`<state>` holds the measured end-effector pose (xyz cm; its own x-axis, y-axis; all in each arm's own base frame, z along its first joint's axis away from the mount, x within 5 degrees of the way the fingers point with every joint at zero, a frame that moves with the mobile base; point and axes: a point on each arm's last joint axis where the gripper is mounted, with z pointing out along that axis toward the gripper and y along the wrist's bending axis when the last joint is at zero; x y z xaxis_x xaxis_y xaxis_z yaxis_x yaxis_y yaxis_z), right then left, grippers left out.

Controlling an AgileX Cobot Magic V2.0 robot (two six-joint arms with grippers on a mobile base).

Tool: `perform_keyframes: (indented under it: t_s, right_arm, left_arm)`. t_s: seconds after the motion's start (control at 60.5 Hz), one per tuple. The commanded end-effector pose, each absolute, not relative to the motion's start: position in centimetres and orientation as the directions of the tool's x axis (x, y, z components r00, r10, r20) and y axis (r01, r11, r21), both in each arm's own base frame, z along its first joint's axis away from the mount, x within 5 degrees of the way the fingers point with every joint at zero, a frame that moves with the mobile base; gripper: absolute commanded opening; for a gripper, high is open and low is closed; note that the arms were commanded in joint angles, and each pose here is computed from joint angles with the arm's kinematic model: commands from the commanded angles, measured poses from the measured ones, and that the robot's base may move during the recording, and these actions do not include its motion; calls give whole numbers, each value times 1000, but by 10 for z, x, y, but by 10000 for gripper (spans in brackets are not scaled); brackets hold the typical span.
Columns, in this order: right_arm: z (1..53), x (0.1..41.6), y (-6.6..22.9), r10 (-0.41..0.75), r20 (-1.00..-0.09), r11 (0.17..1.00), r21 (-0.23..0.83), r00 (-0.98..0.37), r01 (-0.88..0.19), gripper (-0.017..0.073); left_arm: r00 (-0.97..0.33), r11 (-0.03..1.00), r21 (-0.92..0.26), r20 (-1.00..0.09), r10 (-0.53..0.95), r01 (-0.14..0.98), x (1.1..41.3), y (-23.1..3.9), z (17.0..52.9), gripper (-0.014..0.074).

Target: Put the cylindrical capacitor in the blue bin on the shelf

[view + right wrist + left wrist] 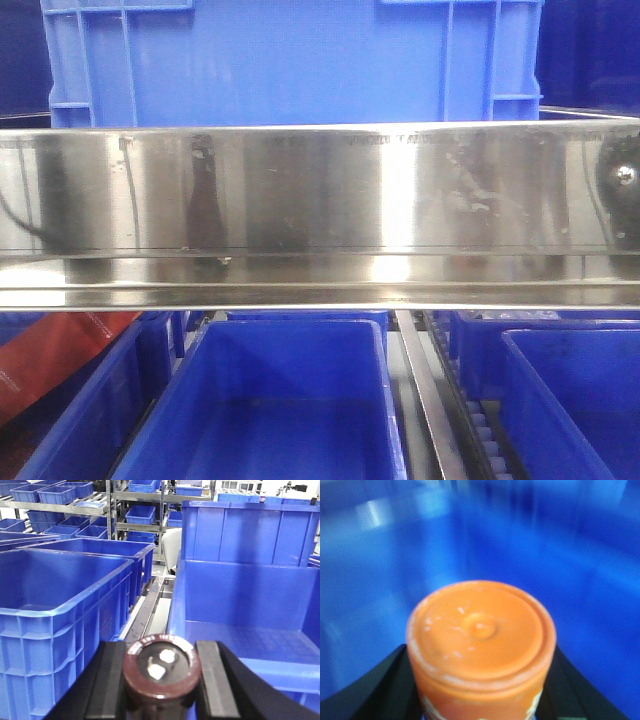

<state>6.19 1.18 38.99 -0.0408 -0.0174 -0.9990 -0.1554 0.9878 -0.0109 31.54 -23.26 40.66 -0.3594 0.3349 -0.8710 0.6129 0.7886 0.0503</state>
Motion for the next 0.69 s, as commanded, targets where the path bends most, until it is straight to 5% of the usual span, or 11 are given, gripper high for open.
perform_keyframes:
  t_s: [0.0,0.182,0.314,0.529,0.678]
  right_arm:
    - [393,62,11,-20,-1000,989,-19,-6,-150,-72]
    - [393,62,11,-20,-1000,989,-19,-6,-150,-72]
    - [393,62,11,-20,-1000,989,-19,-6,-150,-72]
    - [392,62,11,-16,-1000,988,-14,-8,-152,-72]
    - [392,62,11,-16,-1000,988,-14,-8,-152,-72]
  left_arm:
    - [-355,786,55,-871,339,616,320,-238,402,43]
    - [-364,786,56,-864,347,616,324,-241,396,439]
    - [-361,786,56,-866,345,616,324,-240,397,594]
    - [-322,788,68,-888,327,612,311,-230,418,561]
    - [-267,794,121,-903,338,596,291,-211,447,428]
